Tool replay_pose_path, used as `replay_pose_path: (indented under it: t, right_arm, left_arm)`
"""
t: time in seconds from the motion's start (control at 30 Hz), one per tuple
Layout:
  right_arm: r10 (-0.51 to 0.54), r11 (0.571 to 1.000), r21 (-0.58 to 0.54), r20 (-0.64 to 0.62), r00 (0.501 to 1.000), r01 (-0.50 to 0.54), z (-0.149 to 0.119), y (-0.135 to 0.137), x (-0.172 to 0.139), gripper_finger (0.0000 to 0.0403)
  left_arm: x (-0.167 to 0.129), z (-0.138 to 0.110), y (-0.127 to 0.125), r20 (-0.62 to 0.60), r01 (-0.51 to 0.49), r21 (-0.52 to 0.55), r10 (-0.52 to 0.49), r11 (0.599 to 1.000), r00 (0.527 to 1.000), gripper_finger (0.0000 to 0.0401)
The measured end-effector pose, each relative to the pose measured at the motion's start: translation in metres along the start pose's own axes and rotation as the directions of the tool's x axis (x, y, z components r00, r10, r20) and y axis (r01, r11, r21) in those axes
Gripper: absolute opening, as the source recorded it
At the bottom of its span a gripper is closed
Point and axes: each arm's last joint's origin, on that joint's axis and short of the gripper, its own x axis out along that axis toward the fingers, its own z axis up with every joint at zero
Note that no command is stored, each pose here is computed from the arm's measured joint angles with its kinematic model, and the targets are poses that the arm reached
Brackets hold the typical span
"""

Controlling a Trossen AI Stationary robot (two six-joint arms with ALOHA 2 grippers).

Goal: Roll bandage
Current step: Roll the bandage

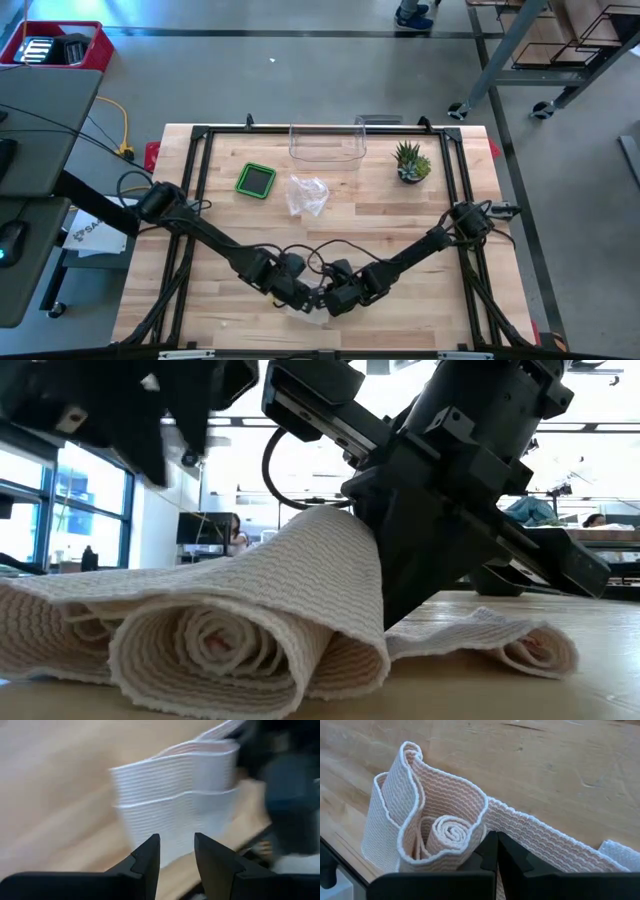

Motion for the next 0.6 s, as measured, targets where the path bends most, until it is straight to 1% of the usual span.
replay_pose_path:
  t: [0.1, 0.17, 0.23, 0.33, 0.4, 0.47, 0.6]
  right_arm:
    - [0.0, 1.0, -0.003, 0.003, 1.0, 0.0, -0.001, 0.0, 0.0, 0.0]
    - [-0.001, 1.0, -0.023, -0.001, 1.0, 0.001, -0.002, 0.0, -0.002, 0.0]
    - [0.003, 1.0, -0.012, -0.014, 1.0, -0.003, -0.001, 0.001, -0.004, 0.0]
    - [0.001, 1.0, 0.003, -0.009, 1.0, -0.001, -0.001, 0.001, -0.008, 0.0]
    - [-0.015, 1.0, 0.009, -0.034, 0.999, 0.015, 0.003, 0.001, -0.012, 0.0]
    - [-0.035, 0.999, 0.002, -0.053, 0.998, 0.035, 0.005, 0.001, -0.017, 0.0]
    - [-0.071, 0.997, 0.001, -0.041, 0.997, 0.071, 0.011, 0.0, -0.026, 0.0]
  left_arm:
    - [-0.011, -0.011, 0.009, -0.02, -0.074, 0.082, 0.076, 0.994, 0.997, 0.0115]
    - [-0.019, -0.021, 0.017, -0.025, -0.138, 0.104, 0.141, 0.985, 0.99, 0.0114]
    - [-0.023, -0.032, 0.022, -0.01, -0.176, 0.108, 0.179, 0.978, 0.984, 0.0112]
    - [-0.027, -0.045, 0.025, -0.009, -0.18, 0.131, 0.183, 0.975, 0.983, 0.0105]
    - [-0.027, -0.049, 0.025, -0.012, -0.179, 0.142, 0.182, 0.974, 0.983, 0.01]
    - [-0.027, -0.05, 0.026, -0.012, -0.182, 0.152, 0.186, 0.971, 0.982, 0.0094]
    - [-0.028, -0.047, 0.028, 0.016, -0.206, 0.183, 0.206, 0.961, 0.978, 0.0085]
